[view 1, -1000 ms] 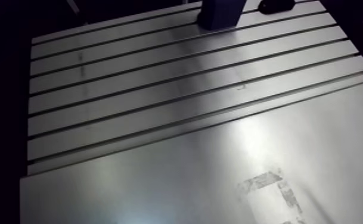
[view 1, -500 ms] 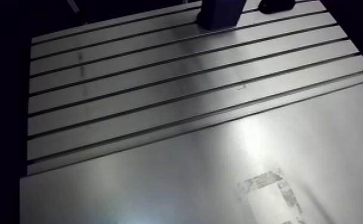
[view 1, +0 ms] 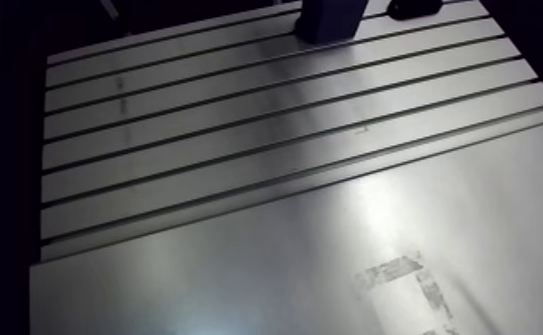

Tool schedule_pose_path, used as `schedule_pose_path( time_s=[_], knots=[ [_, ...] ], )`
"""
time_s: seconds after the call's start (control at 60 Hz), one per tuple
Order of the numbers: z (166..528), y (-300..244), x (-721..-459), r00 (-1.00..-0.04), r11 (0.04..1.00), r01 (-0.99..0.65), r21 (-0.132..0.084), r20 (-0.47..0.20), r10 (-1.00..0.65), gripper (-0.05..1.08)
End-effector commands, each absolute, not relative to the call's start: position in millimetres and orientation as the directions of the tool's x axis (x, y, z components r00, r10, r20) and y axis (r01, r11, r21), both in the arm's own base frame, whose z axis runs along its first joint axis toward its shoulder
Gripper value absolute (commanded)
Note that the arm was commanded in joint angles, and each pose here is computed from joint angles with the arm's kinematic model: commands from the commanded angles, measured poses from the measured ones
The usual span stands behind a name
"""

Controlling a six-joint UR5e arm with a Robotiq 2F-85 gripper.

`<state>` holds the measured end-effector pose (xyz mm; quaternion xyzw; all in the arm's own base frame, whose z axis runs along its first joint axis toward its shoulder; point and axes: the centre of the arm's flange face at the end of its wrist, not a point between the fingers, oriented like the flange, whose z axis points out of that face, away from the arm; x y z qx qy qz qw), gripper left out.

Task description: Pick up the M10 bolt and insert it into the hole until fully seated.

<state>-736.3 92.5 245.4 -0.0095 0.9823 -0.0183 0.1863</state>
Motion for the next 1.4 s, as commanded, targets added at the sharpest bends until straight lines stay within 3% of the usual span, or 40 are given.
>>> schedule_pose_path(
  time_s=[0.017, 0.6, 0.7, 0.783, 0.883, 0.917, 1.033, 1.15, 1.267, 1.4],
  knots=[
    [246, 93, -736, -0.932, 0.999, -0.019, -0.041, -0.361, -0.033, 0.00],
    [258, 76, -730, -0.936, 0.999, -0.021, -0.028, -0.350, -0.029, 0.00],
    [301, 64, -712, -0.971, 1.000, 0.012, 0.019, -0.238, 0.016, 0.00],
    [322, 55, -700, -0.984, 1.000, 0.015, 0.025, -0.175, 0.019, 0.00],
    [368, 40, -670, -0.998, 0.998, 0.019, 0.053, -0.059, 0.022, 0.00],
    [368, 40, -670, -0.998, 0.998, 0.019, 0.053, -0.059, 0.022, 0.00],
    [390, 28, -639, -0.998, 0.996, 0.055, 0.070, 0.036, 0.053, 0.00],
    [393, 12, -606, -0.997, 0.995, 0.073, 0.066, 0.034, 0.071, 0.00],
    [404, 7, -592, -0.994, 0.993, 0.102, 0.056, 0.051, 0.100, 0.00],
    [437, -6, -575, -0.990, 0.995, 0.095, 0.029, 0.108, 0.091, 0.00]
  ],
)
